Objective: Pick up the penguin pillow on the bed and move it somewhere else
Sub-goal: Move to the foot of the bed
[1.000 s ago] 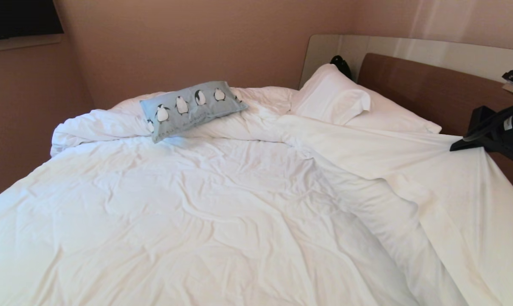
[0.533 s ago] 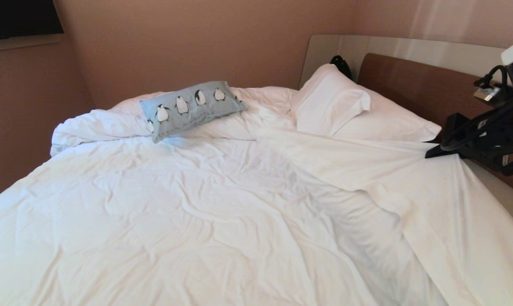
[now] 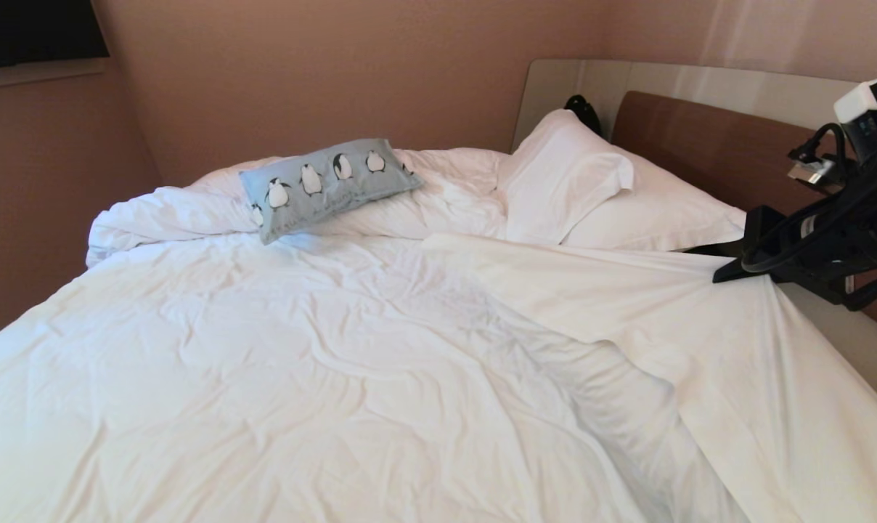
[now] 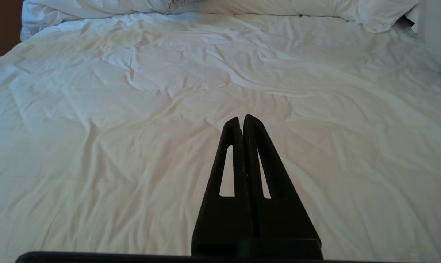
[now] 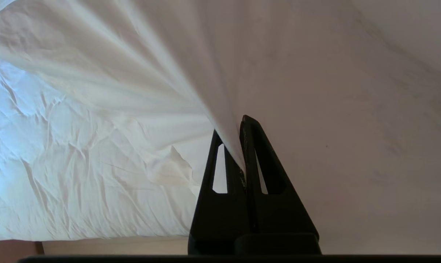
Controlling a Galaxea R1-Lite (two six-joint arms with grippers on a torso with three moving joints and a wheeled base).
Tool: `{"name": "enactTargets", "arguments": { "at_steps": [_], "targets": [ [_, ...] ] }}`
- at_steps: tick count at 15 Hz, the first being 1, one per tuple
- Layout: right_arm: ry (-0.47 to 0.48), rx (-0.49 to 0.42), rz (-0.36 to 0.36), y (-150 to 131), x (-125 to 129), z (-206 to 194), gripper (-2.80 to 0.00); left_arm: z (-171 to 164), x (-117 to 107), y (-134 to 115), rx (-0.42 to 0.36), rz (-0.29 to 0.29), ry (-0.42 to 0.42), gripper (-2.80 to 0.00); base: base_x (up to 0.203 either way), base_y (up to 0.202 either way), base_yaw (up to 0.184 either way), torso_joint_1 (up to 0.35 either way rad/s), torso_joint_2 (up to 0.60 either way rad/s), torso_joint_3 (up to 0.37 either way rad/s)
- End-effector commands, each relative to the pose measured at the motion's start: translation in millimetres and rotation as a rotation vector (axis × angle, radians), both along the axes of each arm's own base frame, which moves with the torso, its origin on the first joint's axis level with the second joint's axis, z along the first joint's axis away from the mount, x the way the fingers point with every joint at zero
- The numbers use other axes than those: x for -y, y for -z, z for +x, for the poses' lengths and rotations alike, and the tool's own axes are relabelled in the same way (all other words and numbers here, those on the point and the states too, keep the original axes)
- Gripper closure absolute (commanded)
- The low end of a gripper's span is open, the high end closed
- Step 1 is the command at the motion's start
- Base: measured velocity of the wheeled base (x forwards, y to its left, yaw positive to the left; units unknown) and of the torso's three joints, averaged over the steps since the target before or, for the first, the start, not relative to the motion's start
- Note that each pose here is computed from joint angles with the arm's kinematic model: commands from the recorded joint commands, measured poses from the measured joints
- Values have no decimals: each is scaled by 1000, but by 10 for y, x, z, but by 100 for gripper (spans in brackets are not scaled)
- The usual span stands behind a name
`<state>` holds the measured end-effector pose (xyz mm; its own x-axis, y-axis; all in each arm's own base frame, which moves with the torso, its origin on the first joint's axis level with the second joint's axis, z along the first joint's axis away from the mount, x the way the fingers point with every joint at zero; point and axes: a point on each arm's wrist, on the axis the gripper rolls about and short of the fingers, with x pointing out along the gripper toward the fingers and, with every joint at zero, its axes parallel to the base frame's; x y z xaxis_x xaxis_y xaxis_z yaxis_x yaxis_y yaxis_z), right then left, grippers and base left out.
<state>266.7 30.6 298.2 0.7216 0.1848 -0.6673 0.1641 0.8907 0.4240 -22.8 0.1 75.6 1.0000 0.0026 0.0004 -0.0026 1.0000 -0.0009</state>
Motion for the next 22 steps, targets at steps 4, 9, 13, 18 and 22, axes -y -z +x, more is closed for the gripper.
{"name": "enactTargets", "arguments": {
  "at_steps": [4,9,13,18,22],
  "targets": [
    [-1,-1,2,-10,-3,-26,0,0,0,3,-1,-1,-1,0,0,0,0,0,0,0],
    [-1,0,2,-14,-2,-30,0,1,0,4,-2,-1,-1,0,0,0,0,0,0,0],
    [-3,0,2,-14,-7,-31,0,0,0,1,0,-1,-1,0,0,0,0,0,0,0],
    [-4,0,2,-14,-11,-31,0,1,0,2,-2,-2,-1,0,0,0,0,0,0,0],
    [-6,-2,1,-7,-15,-27,0,1,0,2,-1,-2,-2,0,0,0,0,0,0,0]
  ]
}}
